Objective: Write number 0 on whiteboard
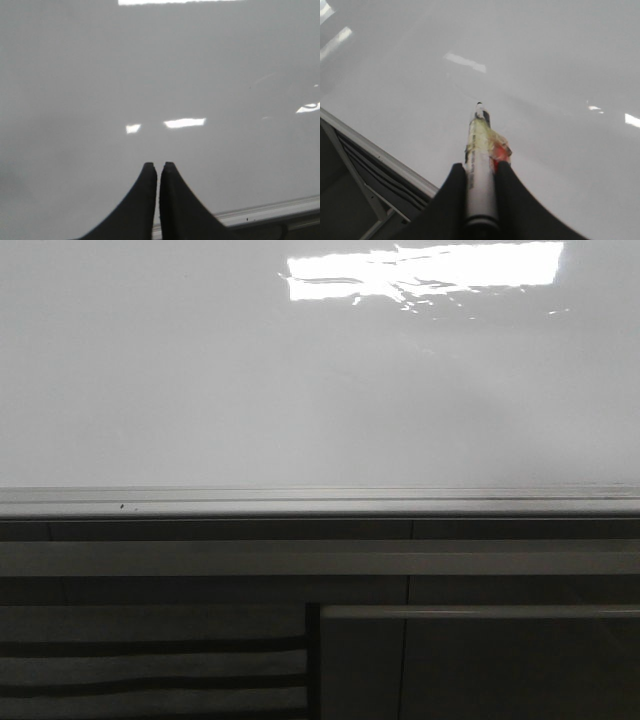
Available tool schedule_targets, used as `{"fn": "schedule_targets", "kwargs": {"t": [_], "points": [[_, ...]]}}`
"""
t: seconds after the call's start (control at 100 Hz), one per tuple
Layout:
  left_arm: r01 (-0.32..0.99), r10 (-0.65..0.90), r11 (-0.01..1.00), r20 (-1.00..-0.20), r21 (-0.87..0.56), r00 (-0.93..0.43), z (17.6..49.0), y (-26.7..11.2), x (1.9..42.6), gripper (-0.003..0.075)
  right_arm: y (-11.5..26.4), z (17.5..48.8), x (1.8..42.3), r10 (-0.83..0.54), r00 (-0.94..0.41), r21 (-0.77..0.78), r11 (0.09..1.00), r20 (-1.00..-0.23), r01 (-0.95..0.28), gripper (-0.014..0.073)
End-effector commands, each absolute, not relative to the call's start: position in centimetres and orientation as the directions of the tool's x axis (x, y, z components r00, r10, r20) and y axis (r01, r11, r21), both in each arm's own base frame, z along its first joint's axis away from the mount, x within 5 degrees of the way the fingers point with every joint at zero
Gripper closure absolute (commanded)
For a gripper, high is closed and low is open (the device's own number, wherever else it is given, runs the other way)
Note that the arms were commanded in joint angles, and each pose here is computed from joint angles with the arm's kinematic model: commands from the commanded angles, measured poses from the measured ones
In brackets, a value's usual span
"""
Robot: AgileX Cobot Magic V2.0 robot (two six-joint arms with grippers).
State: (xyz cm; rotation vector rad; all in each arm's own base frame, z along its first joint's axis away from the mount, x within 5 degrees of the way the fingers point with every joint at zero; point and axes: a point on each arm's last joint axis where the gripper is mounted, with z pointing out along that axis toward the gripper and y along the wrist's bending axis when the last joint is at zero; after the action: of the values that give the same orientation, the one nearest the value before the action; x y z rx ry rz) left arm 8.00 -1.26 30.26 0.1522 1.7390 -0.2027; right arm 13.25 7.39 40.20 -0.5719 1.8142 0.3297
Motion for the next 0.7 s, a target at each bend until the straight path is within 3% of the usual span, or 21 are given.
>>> {"fn": "schedule_targets", "kwargs": {"t": [0.0,0.15,0.47,0.69], "points": [[0.251,-0.004,0.967,-0.993,-0.034,-0.12,30.6,-1.4,7.9,0.074,7.3,42.0,13.2,-0.171,-0.138,-0.074,0.848,-0.976,-0.525,0.0642],[0.296,-0.053,0.952,-0.993,-0.081,-0.103,29.4,-1.3,7.2,0.074,7.4,41.4,13.4,-0.182,-0.146,-0.079,0.847,-0.972,-0.526,0.0642],[0.187,-0.106,0.975,-0.991,-0.121,-0.085,28.8,0.9,6.2,0.074,7.1,40.3,12.7,-0.18,-0.159,-0.071,0.846,-0.971,-0.528,0.0642],[0.18,-0.101,0.977,-0.991,-0.115,-0.083,28.8,1.0,6.2,0.074,7.2,40.1,12.8,-0.169,-0.164,-0.058,0.846,-0.972,-0.53,0.0642]]}}
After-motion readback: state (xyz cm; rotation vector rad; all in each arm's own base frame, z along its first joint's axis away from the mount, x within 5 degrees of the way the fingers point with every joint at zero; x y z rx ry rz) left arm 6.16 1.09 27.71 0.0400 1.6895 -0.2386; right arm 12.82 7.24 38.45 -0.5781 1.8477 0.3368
